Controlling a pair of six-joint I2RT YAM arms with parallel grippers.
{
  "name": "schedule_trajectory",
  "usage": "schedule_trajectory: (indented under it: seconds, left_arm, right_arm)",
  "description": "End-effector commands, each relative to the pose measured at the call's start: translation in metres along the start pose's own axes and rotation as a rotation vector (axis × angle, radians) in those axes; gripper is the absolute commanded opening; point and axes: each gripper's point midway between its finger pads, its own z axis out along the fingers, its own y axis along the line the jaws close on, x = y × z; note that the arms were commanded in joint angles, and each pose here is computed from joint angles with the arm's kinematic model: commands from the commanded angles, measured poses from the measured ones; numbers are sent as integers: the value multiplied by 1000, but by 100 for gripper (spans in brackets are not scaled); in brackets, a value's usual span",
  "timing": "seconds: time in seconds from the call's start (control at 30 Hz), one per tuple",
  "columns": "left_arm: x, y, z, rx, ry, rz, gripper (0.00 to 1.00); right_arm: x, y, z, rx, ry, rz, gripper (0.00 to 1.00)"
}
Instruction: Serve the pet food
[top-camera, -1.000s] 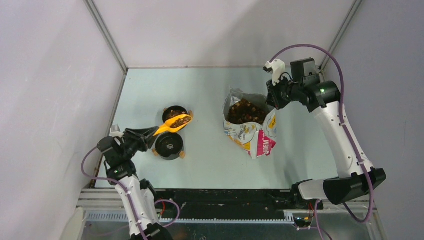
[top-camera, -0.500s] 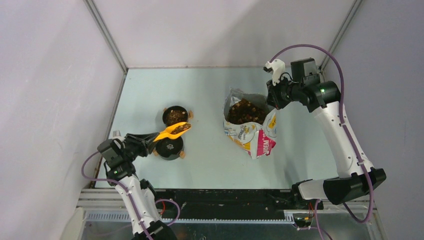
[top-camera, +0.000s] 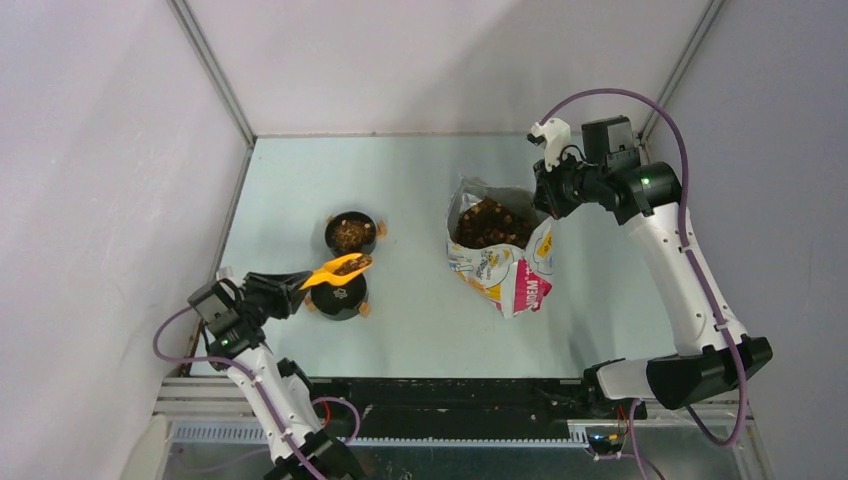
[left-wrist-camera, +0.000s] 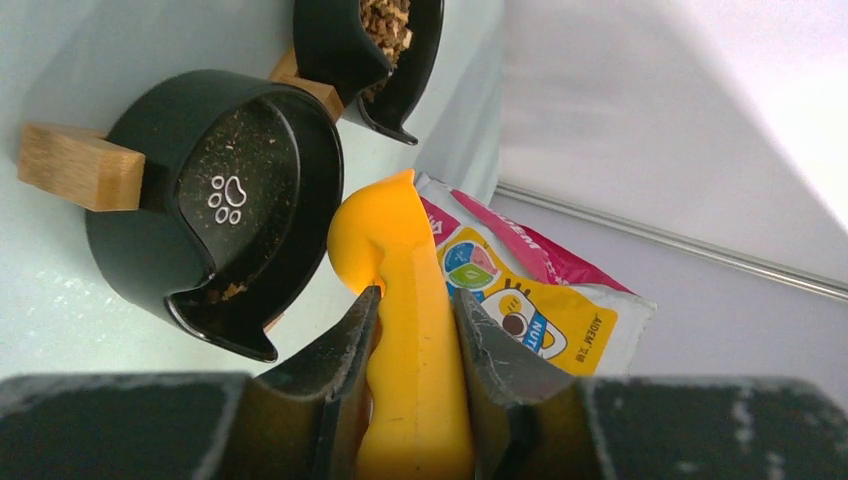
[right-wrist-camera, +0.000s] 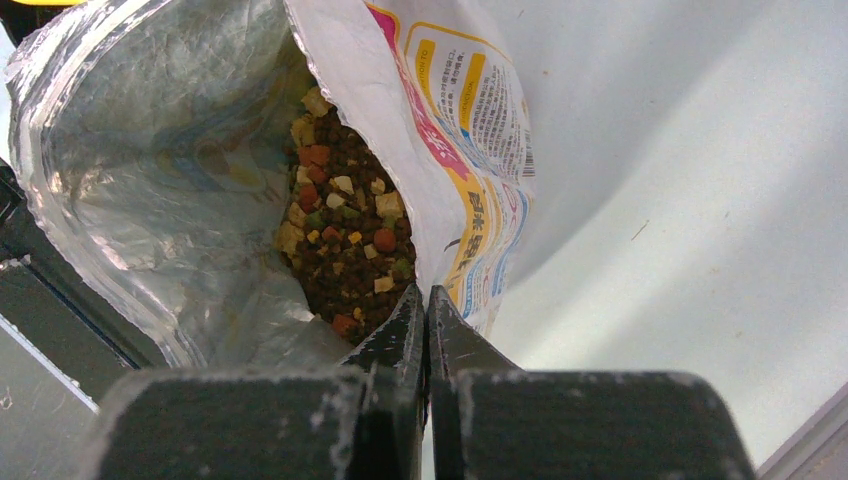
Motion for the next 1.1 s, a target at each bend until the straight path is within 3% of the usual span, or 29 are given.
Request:
schedule_trajectory:
  seconds: [0.0, 0.47, 1.07]
  left_arm:
    - [-8, -12, -11, -7, -39, 101, 0]
    - [-19, 2, -34, -204, -69, 169, 0]
    - [-51, 9, -50, -349, -200, 391, 0]
  right_arm:
    - [-40, 7, -20, -13, -172, -70, 0]
    - [-40, 6, -16, -19, -167, -65, 0]
    - [-40, 7, -13, -30, -167, -57, 0]
